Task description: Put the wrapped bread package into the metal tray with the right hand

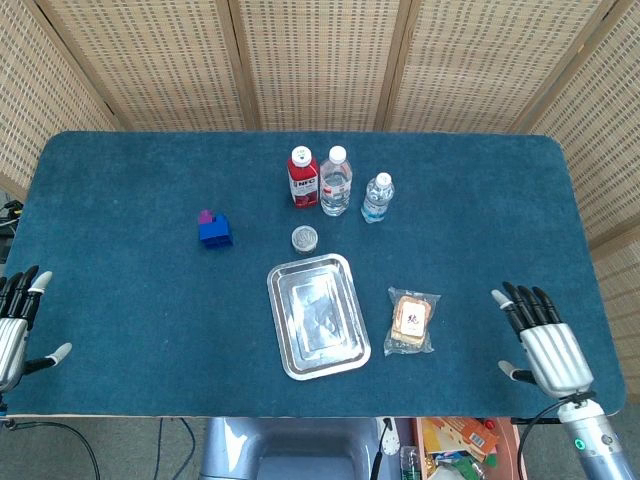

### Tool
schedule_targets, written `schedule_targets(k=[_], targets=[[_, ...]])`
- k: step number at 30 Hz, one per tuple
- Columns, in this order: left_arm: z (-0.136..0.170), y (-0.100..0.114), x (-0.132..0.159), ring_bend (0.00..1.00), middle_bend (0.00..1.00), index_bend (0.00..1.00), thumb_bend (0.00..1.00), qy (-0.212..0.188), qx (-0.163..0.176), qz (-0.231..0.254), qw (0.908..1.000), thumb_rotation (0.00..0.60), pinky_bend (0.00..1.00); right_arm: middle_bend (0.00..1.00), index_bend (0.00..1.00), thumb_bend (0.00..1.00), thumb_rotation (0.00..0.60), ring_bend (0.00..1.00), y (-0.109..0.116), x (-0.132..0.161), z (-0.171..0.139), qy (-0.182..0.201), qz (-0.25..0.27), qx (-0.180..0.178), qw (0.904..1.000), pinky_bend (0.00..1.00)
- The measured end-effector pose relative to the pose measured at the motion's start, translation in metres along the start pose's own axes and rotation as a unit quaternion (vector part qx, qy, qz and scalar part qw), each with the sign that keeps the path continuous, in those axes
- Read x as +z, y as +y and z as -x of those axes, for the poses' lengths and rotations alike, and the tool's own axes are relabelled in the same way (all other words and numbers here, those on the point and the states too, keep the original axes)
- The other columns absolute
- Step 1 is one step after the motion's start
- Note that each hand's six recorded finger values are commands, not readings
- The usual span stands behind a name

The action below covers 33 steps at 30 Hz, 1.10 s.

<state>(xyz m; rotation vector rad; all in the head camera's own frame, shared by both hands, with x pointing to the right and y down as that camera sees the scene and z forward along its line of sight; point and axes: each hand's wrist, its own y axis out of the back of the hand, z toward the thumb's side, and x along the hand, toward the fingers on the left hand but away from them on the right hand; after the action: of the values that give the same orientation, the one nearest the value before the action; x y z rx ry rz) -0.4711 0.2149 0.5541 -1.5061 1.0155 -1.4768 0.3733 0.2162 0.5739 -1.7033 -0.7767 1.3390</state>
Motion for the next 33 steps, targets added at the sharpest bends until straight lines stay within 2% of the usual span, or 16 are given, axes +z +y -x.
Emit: schedule_targets(k=[5,9,13,17,19,20,21,23,25,29,33], targets=[[-0.002,-0.003,-0.002,0.00,0.00,0.00,0.00,0.008,-0.004,-0.003,1.0000,0.600,0.00,0.00,0.00,0.00,0.600,0.00,-0.011,0.037,0.038,0.092,0.004,0.052,0.9944,0.00],[-0.003,-0.006,-0.002,0.00,0.00,0.00,0.00,0.012,-0.007,-0.008,0.9999,0.600,0.00,0.00,0.00,0.00,0.600,0.00,-0.022,0.064,0.067,0.139,-0.009,0.090,0.9861,0.00],[-0.006,-0.009,-0.004,0.00,0.00,0.00,0.00,0.018,-0.012,-0.010,0.9997,0.600,0.00,0.00,0.00,0.00,0.600,0.00,-0.042,0.079,0.089,0.147,-0.019,0.130,0.9804,0.00],[-0.009,-0.011,-0.007,0.00,0.00,0.00,0.00,0.027,-0.017,-0.008,0.9995,0.600,0.00,0.00,0.00,0.00,0.600,0.00,-0.065,0.080,0.102,0.126,-0.030,0.166,0.9777,0.01],[-0.010,-0.010,-0.008,0.00,0.00,0.00,0.00,0.028,-0.016,-0.006,0.9995,0.600,0.00,0.02,0.01,0.00,0.600,0.02,-0.073,0.082,0.111,0.117,-0.034,0.174,0.9772,0.10],[-0.010,-0.010,-0.009,0.00,0.00,0.00,0.00,0.028,-0.015,-0.005,0.9995,0.600,0.00,0.08,0.06,0.00,0.600,0.07,-0.079,0.085,0.117,0.113,-0.035,0.178,0.9770,0.18],[-0.010,-0.009,-0.009,0.00,0.00,0.00,0.00,0.029,-0.015,-0.005,0.9995,0.600,0.00,0.14,0.10,0.00,0.600,0.12,-0.083,0.088,0.121,0.112,-0.039,0.178,0.9770,0.24],[-0.010,-0.009,-0.010,0.00,0.00,0.00,0.00,0.030,-0.015,-0.004,0.9994,0.600,0.00,0.35,0.24,0.04,0.600,0.33,-0.086,0.096,0.127,0.115,-0.047,0.170,0.9775,0.43],[-0.010,-0.009,-0.010,0.00,0.00,0.00,0.00,0.030,-0.016,-0.003,0.9994,0.600,0.00,0.45,0.33,0.11,0.600,0.42,-0.087,0.097,0.131,0.114,-0.051,0.162,0.9788,0.53],[-0.010,-0.009,-0.011,0.00,0.00,0.00,0.00,0.030,-0.017,-0.001,0.9994,0.600,0.00,0.49,0.39,0.17,0.600,0.45,-0.079,0.102,0.136,0.121,-0.049,0.136,0.9821,0.58],[-0.011,-0.009,-0.012,0.00,0.00,0.00,0.00,0.032,-0.019,0.001,0.9993,0.600,0.00,0.49,0.40,0.18,0.600,0.46,-0.057,0.117,0.140,0.145,-0.040,0.098,0.9838,0.58]])
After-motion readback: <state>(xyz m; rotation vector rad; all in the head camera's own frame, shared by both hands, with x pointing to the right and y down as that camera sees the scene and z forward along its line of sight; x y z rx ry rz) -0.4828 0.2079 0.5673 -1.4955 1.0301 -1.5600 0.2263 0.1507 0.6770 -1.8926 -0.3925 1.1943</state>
